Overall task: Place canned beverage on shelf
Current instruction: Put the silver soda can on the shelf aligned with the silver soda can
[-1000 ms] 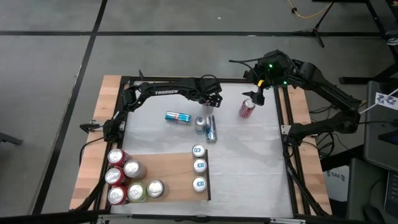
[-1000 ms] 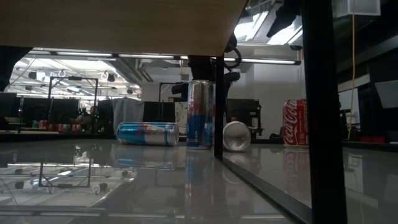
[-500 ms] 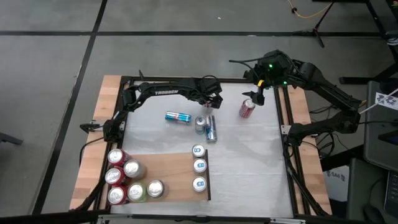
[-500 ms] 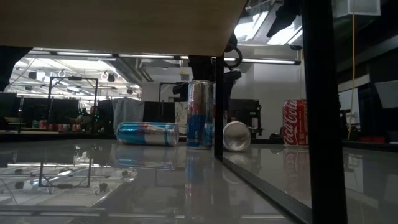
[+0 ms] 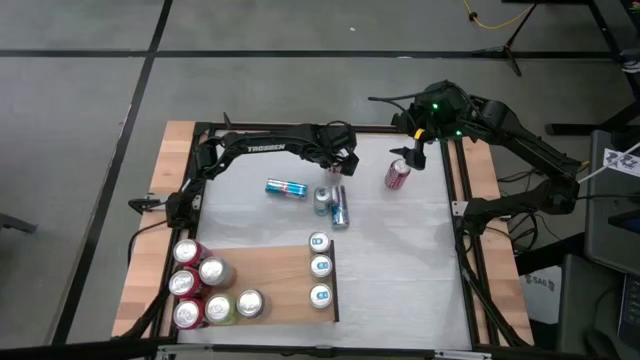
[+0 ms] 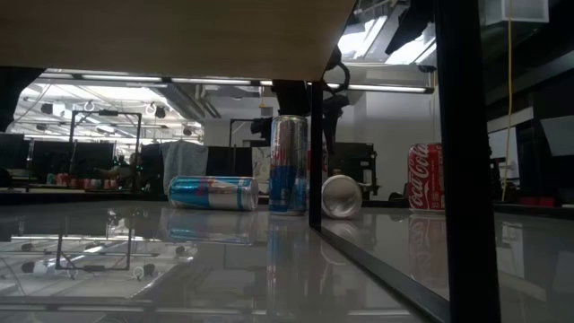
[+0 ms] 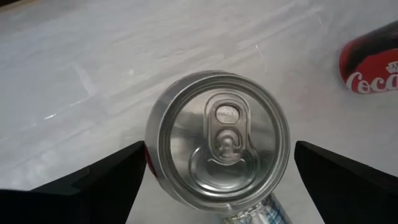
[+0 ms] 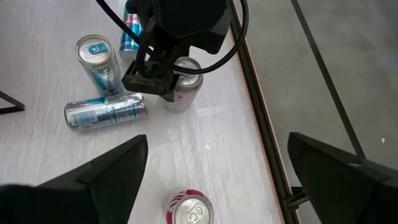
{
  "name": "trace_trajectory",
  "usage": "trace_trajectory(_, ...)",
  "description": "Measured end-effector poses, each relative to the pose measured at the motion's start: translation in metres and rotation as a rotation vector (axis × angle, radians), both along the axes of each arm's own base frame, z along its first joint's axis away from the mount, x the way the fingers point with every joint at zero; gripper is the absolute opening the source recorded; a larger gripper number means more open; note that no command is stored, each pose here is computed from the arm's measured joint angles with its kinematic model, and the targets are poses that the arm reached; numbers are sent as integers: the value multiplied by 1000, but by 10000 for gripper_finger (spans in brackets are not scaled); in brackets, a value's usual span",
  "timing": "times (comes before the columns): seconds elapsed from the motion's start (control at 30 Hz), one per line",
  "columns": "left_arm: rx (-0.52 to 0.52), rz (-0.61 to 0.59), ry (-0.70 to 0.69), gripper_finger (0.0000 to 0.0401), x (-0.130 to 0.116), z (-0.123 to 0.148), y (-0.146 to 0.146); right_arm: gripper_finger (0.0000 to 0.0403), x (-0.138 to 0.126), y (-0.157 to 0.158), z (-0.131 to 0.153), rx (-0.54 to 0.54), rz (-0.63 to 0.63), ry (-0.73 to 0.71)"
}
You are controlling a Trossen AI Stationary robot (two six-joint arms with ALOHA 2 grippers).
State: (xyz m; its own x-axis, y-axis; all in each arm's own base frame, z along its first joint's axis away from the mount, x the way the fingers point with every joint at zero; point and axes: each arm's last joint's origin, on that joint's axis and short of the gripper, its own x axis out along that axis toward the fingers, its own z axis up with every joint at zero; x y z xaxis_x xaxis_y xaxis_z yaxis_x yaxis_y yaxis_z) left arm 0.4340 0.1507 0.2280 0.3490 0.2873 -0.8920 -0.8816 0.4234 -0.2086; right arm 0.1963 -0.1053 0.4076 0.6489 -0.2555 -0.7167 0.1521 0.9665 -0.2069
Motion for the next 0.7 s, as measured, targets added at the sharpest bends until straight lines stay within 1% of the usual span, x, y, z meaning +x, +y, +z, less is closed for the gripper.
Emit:
trace_trajectory(0.23, 6, -15, 4, 396, 0, 0, 0, 376, 0, 0, 0, 0, 0, 0)
trace_trajectory(0.47, 49, -74, -24, 396, -6, 22, 0, 376, 0, 0, 0, 0, 0, 0)
trace_trajectory(0.7, 100, -197, -48, 396, -4, 41, 5, 376, 0, 0, 0, 0, 0, 0)
